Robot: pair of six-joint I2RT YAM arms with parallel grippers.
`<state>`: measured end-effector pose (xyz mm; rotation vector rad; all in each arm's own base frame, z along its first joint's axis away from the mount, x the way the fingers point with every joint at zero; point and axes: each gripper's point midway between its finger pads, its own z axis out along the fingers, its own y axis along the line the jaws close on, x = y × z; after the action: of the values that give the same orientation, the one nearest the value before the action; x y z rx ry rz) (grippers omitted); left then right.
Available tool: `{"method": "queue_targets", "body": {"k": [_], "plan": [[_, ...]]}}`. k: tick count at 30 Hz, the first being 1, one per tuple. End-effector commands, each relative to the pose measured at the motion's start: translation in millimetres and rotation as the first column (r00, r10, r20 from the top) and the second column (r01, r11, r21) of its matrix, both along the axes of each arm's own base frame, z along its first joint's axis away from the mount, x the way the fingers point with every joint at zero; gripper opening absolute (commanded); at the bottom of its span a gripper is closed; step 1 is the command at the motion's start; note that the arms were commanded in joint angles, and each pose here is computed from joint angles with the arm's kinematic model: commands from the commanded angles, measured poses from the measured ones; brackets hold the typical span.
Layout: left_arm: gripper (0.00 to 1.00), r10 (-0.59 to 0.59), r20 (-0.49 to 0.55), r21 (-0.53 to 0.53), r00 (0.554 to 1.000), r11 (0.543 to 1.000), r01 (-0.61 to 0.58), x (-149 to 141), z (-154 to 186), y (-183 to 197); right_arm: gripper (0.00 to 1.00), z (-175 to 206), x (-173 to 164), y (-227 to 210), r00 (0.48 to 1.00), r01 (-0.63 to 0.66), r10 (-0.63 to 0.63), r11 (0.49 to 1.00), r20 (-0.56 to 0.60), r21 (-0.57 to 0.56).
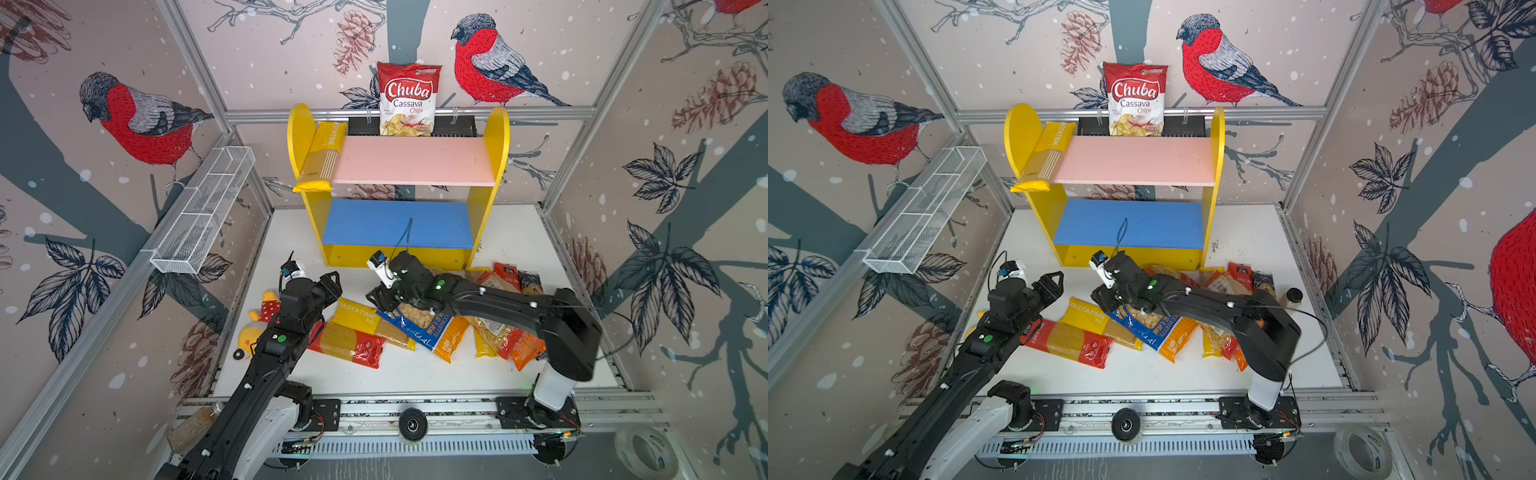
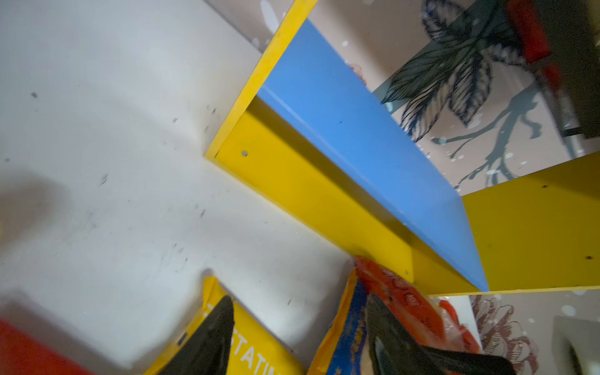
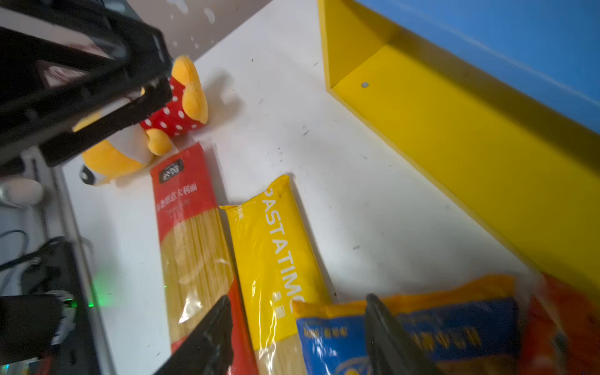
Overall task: Arrange pasta packages on shelves
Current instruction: Pick up the pasta bag from the center of the table.
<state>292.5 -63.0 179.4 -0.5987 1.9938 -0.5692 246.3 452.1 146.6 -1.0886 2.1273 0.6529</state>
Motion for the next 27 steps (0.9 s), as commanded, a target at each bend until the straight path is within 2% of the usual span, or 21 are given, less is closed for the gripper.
{"method": "queue_targets", "body": {"k": [1,7,12,19,23,27], "plan": [[0.63,0.058,0.025,0.031,0.998,0.998,-0.059,5.2,-1.8,9.7,0.65,-28.0,1.7,4.8,0.999,-0.04,0.044,0.987,0.022,-0.156],[0.63,0.111,0.012,0.125,0.994,0.986,-0.111,5.1,-1.1,29.7,0.67,-63.4,7.5,34.0,0.996,-0.087,0.08,0.975,-0.045,-0.204],[0.63,0.144,0.024,0.086,0.989,0.986,-0.145,3.3,-2.5,44.5,0.75,-88.3,6.7,46.8,0.986,-0.143,0.12,0.963,-0.113,-0.23],[0.63,0.129,0.02,0.05,0.991,0.99,-0.13,3.8,-9.5,39.9,0.82,-116.2,4.8,58.8,0.974,-0.179,0.135,0.953,-0.184,-0.245],[0.63,0.131,0.034,0.047,0.991,0.99,-0.133,5.5,-5.9,40.1,0.8,-131.2,0.6,61.0,0.965,-0.2,0.144,0.945,-0.218,-0.257],[0.63,0.131,0.041,0.044,0.991,0.99,-0.133,7.0,-3.2,39.8,0.68,-142.7,-10.7,63.5,0.947,-0.243,0.175,0.938,-0.269,-0.248]]}}
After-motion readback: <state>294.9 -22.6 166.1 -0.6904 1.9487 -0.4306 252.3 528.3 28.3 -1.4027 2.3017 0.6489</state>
